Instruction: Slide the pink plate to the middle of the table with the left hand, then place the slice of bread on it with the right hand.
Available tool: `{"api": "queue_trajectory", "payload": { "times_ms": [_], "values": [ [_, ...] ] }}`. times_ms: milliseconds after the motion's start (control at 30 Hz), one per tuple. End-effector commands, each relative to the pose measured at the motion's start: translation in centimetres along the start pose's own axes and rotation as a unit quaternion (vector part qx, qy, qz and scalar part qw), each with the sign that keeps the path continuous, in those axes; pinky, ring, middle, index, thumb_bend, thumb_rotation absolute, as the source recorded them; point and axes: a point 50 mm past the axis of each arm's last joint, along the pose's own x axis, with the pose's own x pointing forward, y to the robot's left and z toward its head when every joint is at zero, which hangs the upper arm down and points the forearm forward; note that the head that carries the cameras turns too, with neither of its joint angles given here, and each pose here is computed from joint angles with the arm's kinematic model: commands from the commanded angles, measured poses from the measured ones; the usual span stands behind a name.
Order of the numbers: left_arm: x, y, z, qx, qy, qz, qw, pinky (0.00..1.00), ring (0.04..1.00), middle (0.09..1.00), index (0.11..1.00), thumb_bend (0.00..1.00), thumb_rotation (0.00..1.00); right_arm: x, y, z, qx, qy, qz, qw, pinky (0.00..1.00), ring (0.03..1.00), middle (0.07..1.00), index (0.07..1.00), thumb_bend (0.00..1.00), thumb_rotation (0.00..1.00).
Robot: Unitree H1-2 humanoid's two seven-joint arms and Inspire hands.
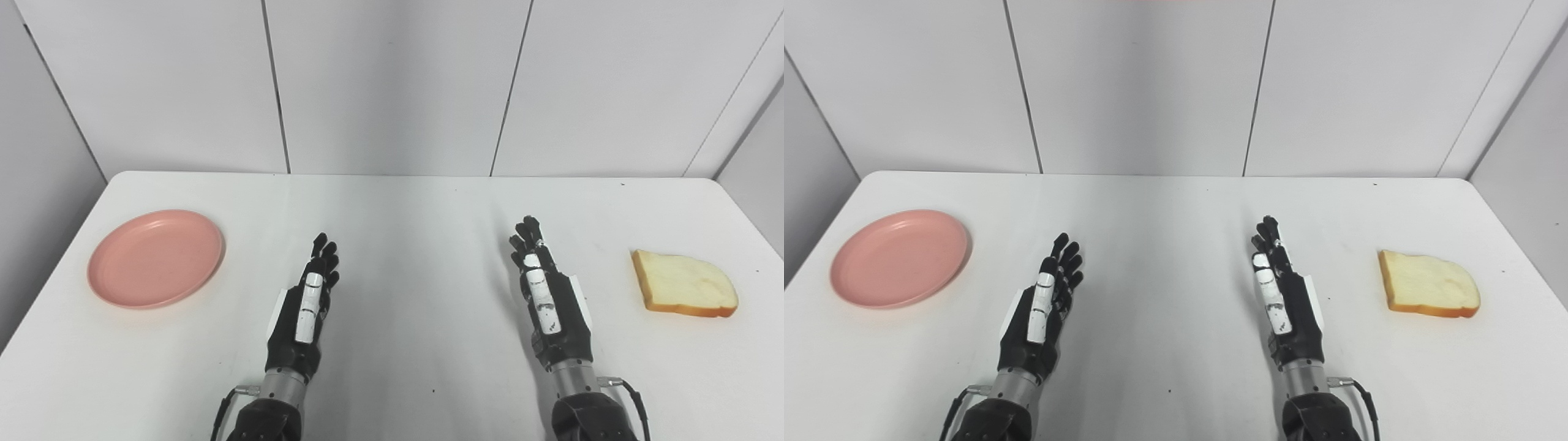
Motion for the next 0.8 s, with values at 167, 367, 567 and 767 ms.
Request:
{"api": "queue_trajectory", "payload": {
  "times_ms": [167,367,567,767],
  "values": [
    [0.47,-0.81,1.59,-0.015,-0.038,-0.003,0.999,1.00,1.000,1.000,1.000,0.60,1.00,0.87,0.39,1.52,0.000,-0.030,0.009,0.999,1.00,0.965,0.970,0.979,0.60,0.88],
    [0.32,-0.93,1.68,-0.020,-0.040,0.008,0.999,1.00,1.000,1.000,1.000,0.59,1.00,0.82,0.43,1.52,-0.002,-0.027,0.010,1.000,1.00,0.975,0.972,0.979,0.61,0.88],
    [0.17,-1.05,1.78,-0.022,-0.041,0.010,0.999,1.00,1.000,1.000,1.000,0.58,1.00,0.76,0.37,1.46,-0.004,-0.027,0.013,1.000,1.00,0.977,0.979,0.982,0.61,0.90],
    [0.36,-1.45,1.25,-0.017,-0.037,0.004,0.999,1.00,1.000,1.000,1.000,0.60,1.00,0.76,-0.25,1.13,-0.002,-0.026,0.013,1.000,1.00,0.976,0.978,0.980,0.60,0.89]
  ]
}}
